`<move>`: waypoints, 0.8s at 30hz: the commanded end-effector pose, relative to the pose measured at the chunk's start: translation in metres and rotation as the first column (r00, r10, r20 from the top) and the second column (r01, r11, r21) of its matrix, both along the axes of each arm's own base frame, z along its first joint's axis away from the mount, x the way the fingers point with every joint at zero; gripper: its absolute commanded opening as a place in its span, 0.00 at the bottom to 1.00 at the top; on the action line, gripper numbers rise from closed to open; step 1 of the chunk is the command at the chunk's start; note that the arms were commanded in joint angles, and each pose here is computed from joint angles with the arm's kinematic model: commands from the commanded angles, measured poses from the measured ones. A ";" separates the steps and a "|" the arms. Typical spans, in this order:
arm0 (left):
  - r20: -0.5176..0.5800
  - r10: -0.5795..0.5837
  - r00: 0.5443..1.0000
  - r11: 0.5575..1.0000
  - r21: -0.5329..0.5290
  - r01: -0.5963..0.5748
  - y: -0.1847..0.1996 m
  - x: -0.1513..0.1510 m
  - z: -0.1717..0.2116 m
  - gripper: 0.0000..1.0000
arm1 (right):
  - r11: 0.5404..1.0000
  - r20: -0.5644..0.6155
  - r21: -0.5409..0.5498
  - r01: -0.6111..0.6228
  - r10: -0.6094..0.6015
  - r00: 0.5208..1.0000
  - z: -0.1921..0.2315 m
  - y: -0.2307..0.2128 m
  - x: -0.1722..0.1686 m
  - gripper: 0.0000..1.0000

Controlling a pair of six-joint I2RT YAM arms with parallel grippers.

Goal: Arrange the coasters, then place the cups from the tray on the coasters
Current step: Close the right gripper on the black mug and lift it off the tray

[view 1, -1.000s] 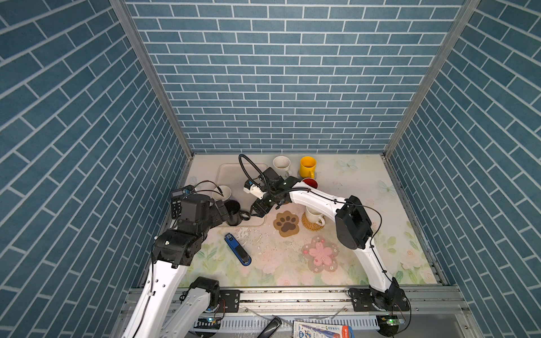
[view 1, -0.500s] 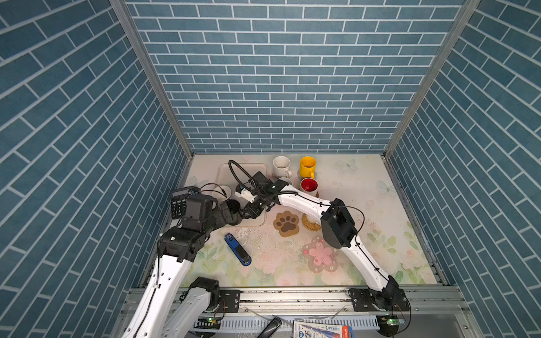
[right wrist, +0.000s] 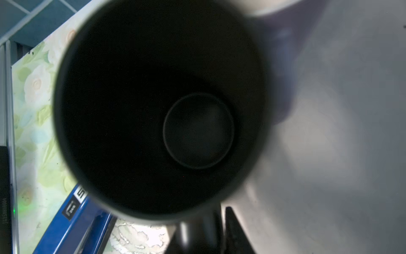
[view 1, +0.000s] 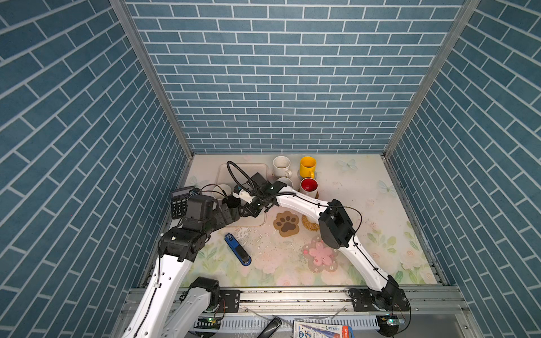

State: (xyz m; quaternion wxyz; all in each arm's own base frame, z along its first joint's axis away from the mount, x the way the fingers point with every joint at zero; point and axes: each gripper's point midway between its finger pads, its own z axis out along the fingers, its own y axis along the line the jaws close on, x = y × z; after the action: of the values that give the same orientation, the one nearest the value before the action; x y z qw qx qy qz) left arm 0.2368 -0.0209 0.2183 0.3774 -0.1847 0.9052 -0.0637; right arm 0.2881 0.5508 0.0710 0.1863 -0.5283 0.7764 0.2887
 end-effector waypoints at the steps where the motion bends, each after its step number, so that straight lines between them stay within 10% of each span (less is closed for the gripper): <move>1: -0.020 0.005 1.000 1.000 -0.004 -0.005 0.001 -0.003 -0.004 0.99 | 1.000 0.010 0.029 -0.003 0.003 1.000 0.005 0.009 -0.001 0.14; 24: -0.032 0.002 0.999 1.000 0.003 -0.002 0.002 -0.007 -0.001 0.99 | 0.997 0.099 0.059 0.057 -0.062 0.993 0.040 -0.020 -0.002 0.00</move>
State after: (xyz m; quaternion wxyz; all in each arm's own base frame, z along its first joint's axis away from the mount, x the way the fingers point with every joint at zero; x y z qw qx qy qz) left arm 0.2350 -0.0212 0.2182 0.3739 -0.1856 0.9064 -0.0651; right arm 0.2827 0.5289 0.0711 0.2041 -0.5183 0.7857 0.2690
